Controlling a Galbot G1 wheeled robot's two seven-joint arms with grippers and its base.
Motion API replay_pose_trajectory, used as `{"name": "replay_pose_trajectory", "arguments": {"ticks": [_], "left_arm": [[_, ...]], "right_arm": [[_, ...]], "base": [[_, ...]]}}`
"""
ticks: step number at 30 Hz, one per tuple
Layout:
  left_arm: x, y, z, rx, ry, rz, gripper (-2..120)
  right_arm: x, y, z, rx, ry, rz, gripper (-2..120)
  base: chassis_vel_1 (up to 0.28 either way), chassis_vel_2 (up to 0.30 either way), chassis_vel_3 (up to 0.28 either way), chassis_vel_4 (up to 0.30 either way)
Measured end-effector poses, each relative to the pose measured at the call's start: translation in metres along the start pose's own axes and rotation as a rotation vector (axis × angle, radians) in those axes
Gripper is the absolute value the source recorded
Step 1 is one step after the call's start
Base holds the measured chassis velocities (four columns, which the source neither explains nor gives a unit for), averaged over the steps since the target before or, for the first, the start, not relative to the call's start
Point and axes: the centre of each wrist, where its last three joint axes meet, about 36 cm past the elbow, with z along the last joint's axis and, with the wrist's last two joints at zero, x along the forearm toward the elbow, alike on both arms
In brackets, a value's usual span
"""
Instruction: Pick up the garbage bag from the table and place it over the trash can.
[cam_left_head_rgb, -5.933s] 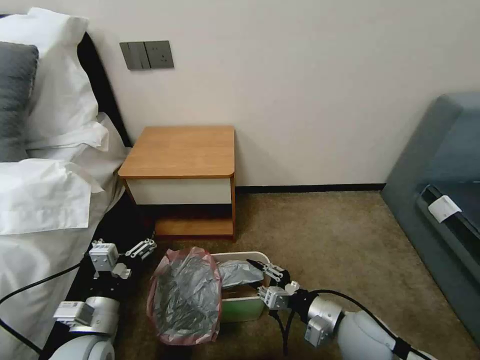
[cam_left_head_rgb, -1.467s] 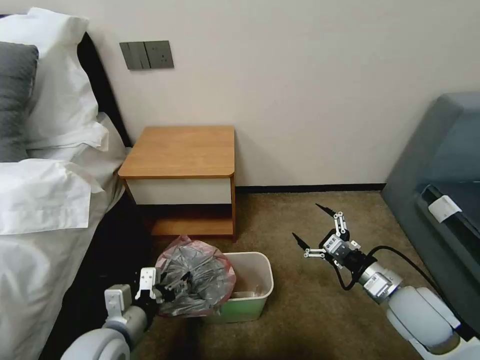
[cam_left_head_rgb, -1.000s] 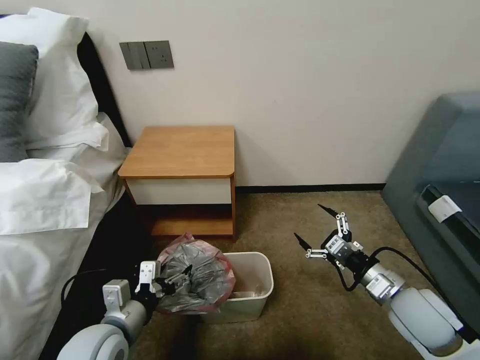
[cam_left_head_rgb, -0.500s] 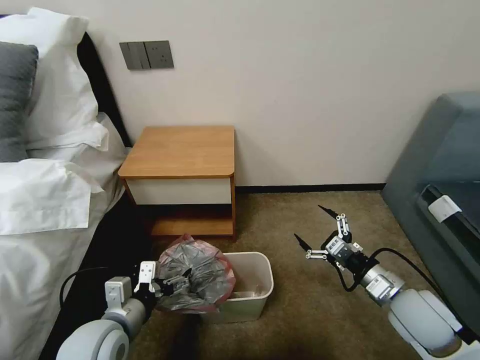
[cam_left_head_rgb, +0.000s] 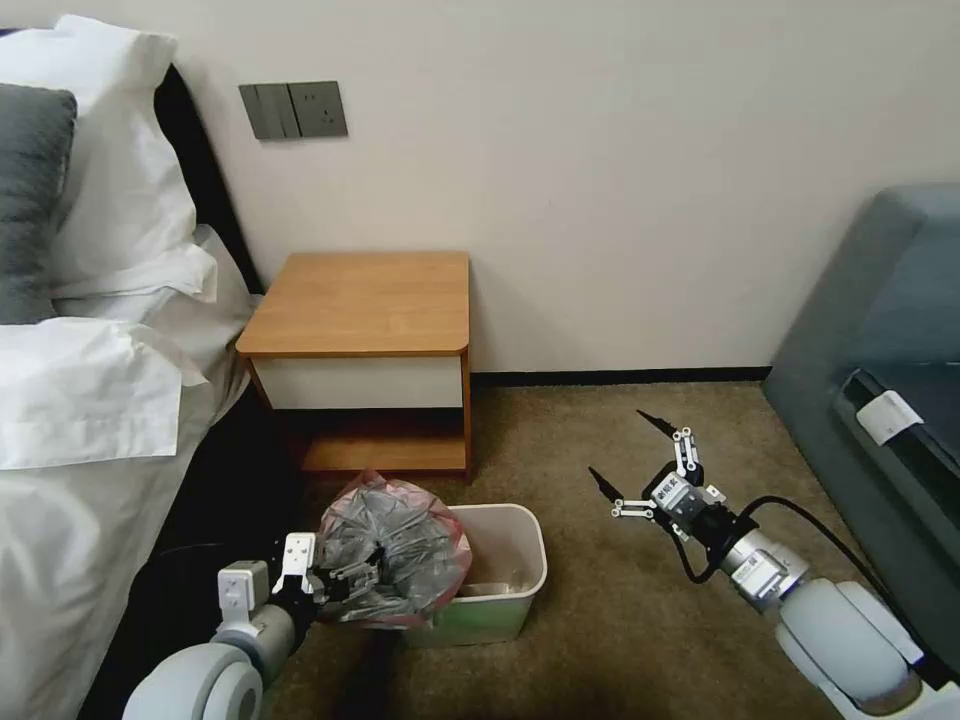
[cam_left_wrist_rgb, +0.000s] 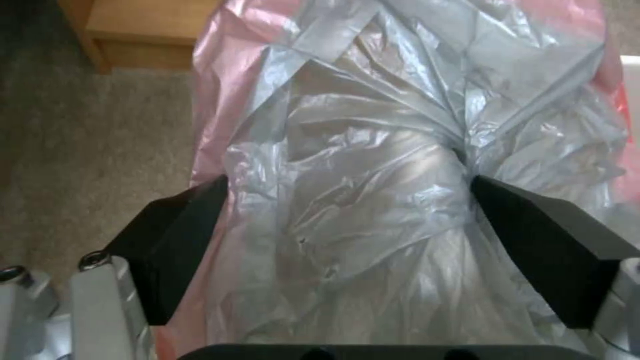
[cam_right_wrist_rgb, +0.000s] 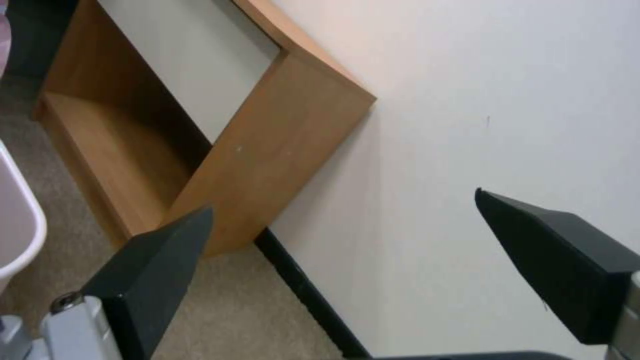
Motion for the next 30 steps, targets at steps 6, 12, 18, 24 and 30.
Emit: {"name": "replay_pose_trajectory", "arguments": {"ticks": [6,12,18,24,30], "left_arm": [[-0.003,-0.001,0.0,0.002,0.0,0.013,81],[-0.011,-0.004,0.005,0.006,0.02,0.042,51],[-0.016,-0.007,0.01,-0.003,0.034,0.051,29],[-0.016,-0.008,0.01,-0.023,0.037,0.038,11],[-0.013,-0.008,0.008,-0.031,0.032,0.021,9]], "right_arm": [[0.001,0.0,0.0,-0.001,0.0,0.002,100],[0.003,0.0,-0.002,0.0,-0.002,0.004,100],[0.005,0.0,-0.004,0.0,-0.005,0.004,100],[0.006,0.0,-0.004,0.0,-0.003,0.004,100],[0.005,0.002,-0.004,-0.003,-0.006,0.002,100]], "base": [[0.0,0.0,0.0,0.0],[0.0,0.0,0.0,0.0],[0.0,0.0,0.0,0.0],[0.0,0.0,0.0,0.0],[0.0,0.0,0.0,0.0]]}}
